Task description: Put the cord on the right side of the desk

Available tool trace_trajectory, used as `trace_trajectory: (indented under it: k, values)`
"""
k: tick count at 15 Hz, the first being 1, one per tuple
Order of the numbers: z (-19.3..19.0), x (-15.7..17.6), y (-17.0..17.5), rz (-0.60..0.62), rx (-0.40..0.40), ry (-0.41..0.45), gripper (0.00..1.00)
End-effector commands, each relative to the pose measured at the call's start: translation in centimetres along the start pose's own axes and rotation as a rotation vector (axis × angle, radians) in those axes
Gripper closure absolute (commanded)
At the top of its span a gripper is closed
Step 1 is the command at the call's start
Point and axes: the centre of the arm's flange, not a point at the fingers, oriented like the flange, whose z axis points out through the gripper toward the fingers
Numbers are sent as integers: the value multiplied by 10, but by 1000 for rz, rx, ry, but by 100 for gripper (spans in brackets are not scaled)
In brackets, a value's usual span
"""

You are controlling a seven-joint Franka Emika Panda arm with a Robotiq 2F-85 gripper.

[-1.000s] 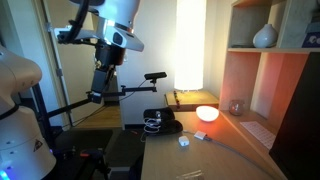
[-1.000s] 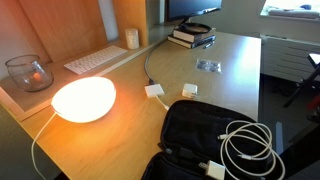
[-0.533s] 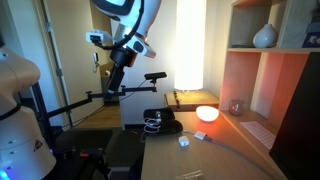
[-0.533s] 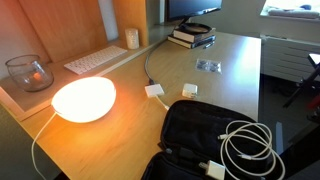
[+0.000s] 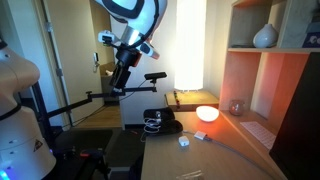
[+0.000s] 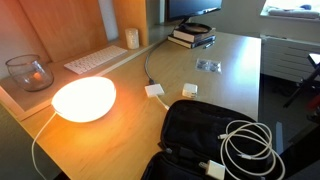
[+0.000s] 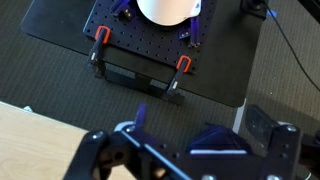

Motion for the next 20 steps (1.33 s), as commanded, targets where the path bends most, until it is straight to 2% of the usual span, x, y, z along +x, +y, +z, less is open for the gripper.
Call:
trace_trajectory:
  k: [1, 9, 11, 15, 19, 20]
  values:
    - [0, 0, 0, 1, 0, -1, 0]
    - [1, 0, 0, 0, 0, -2, 0]
    - [1, 8, -6, -8, -21, -9, 0]
    - [-6, 27, -18, -64, -103, 138, 0]
    - [-9, 54, -36, -144, -185, 369, 0]
    - [-3, 64, -42, -160, -187, 374, 0]
